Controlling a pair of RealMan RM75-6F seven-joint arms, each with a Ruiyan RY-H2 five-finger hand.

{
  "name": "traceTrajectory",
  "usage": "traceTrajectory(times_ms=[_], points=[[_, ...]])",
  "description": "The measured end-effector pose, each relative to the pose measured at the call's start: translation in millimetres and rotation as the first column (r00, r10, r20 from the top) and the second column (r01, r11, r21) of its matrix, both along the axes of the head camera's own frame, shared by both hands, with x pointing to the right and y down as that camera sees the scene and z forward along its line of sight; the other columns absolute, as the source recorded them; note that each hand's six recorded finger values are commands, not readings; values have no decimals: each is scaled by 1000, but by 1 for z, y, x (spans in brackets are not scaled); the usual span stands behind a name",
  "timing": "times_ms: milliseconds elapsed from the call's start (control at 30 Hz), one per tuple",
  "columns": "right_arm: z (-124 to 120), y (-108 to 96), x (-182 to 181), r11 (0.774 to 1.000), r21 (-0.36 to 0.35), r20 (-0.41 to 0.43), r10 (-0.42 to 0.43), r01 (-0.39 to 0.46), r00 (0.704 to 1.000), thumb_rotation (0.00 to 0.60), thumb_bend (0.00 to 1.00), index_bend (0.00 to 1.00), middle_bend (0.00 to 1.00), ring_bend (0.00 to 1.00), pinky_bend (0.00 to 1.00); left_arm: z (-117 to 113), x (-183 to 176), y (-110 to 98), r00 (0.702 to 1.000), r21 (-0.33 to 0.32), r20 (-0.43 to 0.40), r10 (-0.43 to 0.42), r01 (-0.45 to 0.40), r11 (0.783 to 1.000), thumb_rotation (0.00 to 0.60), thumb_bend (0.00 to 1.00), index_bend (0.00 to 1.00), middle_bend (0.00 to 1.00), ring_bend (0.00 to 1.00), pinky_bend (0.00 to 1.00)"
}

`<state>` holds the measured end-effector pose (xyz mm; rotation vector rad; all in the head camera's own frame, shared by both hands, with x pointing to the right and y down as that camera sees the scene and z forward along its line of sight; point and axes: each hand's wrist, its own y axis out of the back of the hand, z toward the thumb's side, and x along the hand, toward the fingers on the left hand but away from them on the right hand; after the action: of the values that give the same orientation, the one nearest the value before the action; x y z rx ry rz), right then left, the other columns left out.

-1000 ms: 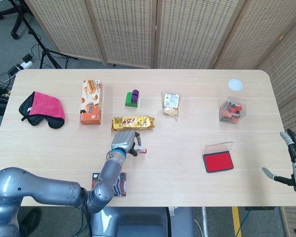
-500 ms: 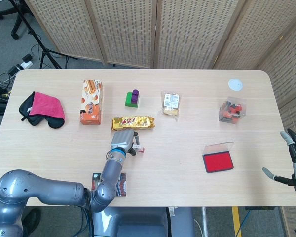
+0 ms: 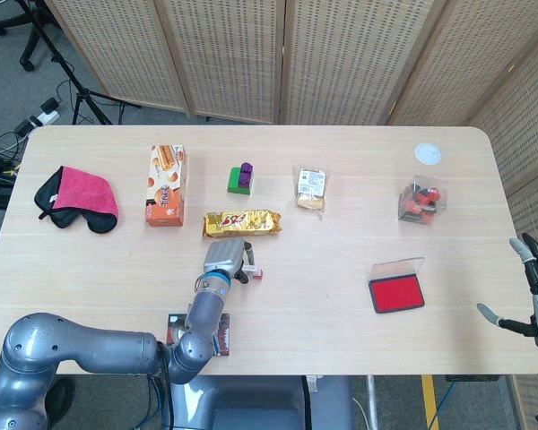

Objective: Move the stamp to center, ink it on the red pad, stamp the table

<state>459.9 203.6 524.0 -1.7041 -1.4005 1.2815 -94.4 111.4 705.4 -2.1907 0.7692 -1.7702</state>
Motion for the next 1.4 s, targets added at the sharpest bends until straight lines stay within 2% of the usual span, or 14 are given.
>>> traceTrajectory(times_ms=[300, 467, 667, 900, 1033, 1133, 1200, 1267, 1367, 1400], points=[[1, 0, 0, 1000, -5, 3, -2, 2, 1000, 600, 0, 10, 0, 0, 0, 5, 2, 3, 1000, -3, 2, 1, -1, 1000, 600, 349, 570, 973, 1000, 933], [0, 0, 0, 1000, -3, 7, -2, 2, 1000, 600, 0, 10, 0, 0, 0, 6, 1, 5, 1000, -7, 10, 7, -7, 1000, 600, 313, 404, 973, 1000, 932], [-1, 0, 0, 1000, 0, 9, -2, 2, 1000, 600, 0, 10, 0, 0, 0, 5, -2, 5, 1000, -11, 13, 12, -11, 1000, 600, 267, 374, 973, 1000, 932], [-1, 0, 0, 1000, 2, 7, -4, 4, 1000, 600, 0, 10, 0, 0, 0, -8, -8, 0, 1000, -3, -12, 13, -13, 1000, 600, 198, 311, 973, 1000, 931], [-1, 0, 0, 1000, 2, 2, -4, 4, 1000, 600, 0, 10, 0, 0, 0, -26, -18, -12, 999, 49, -28, 22, -20, 999, 600, 164, 287, 950, 982, 927], [0, 1, -1, 1000, 1, -2, -5, 5, 1000, 600, 0, 10, 0, 0, 0, -44, -30, -25, 999, 106, -47, 23, -18, 994, 600, 150, 228, 839, 877, 866], [0, 1, -2, 1000, 1, -6, -7, 7, 1000, 600, 0, 10, 0, 0, 0, -56, -40, -35, 998, 144, -58, 22, -13, 990, 600, 145, 182, 726, 766, 745], [1, 1, -3, 1000, 0, -13, -10, 10, 1000, 600, 0, 10, 0, 0, 0, -69, -56, -47, 997, 188, -73, 16, -2, 982, 600, 142, 148, 577, 595, 548], [3, 2, -5, 1000, -4, -25, -17, 16, 1000, 600, 0, 10, 0, 0, 0, -87, -81, -64, 996, 259, -89, 11, 13, 966, 600, 120, 123, 388, 371, 350], [4, 2, -6, 1000, -5, -29, -19, 19, 999, 600, 0, 10, 0, 0, 0, -92, -88, -68, 996, 282, -89, 11, 15, 959, 600, 113, 112, 339, 321, 313]])
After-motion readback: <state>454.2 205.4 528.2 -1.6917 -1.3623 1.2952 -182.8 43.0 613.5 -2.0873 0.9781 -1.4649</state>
